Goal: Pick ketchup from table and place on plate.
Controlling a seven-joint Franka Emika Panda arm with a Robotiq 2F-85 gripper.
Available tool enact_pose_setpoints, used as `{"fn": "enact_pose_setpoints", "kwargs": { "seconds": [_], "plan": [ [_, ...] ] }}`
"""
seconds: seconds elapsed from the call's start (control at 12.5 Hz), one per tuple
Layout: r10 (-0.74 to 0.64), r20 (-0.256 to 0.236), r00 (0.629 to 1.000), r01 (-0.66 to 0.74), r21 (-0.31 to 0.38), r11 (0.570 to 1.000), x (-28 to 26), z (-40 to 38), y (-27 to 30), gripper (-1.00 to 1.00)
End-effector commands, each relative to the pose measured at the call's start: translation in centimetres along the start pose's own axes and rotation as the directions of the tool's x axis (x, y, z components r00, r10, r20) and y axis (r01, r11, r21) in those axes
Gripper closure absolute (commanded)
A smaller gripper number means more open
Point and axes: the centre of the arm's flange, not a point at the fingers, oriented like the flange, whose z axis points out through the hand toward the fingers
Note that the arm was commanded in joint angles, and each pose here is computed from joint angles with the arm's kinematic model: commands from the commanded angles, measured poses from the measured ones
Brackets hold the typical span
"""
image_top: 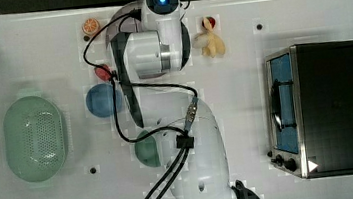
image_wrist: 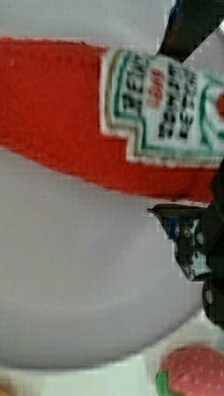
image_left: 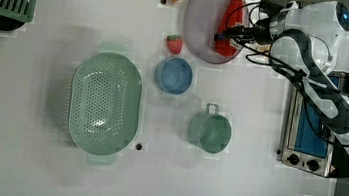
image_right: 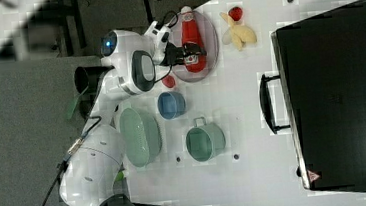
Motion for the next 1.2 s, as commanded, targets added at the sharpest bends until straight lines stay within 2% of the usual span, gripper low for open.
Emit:
{"fn": "enact_pose_setpoints", "kwargs": {
  "seconds": [0.08, 0.24, 0.4, 0.64, 0.8, 0.96, 1.04, 1.2],
  "plan": [
    [0.048, -0.146, 0.988, -0.050, -0.007, 0.999, 2.3, -8.3, -1.2, -1.00],
    [0.121, -0.174, 0.977, -0.123, 0.000, 0.992, 2.3, -12.3, -1.1, -1.00],
    [0.304, -0.193, 0.933, -0.304, 0.029, 0.952, 1.7, -17.2, -0.6, -1.00],
    [0.520, -0.143, 0.842, -0.521, 0.032, 0.853, -1.2, -25.0, -0.2, -1.00],
    [0.570, -0.104, 0.815, -0.573, 0.001, 0.819, -4.3, -30.6, -0.3, -1.00],
    [0.610, -0.096, 0.786, -0.615, -0.018, 0.789, -7.2, -35.4, -0.3, -1.00],
    [0.652, -0.101, 0.751, -0.657, -0.020, 0.754, -8.5, -37.1, -0.1, -1.00],
    [0.735, -0.071, 0.674, -0.738, -0.055, 0.672, -11.6, -38.8, 0.0, -1.00]
  ]
}}
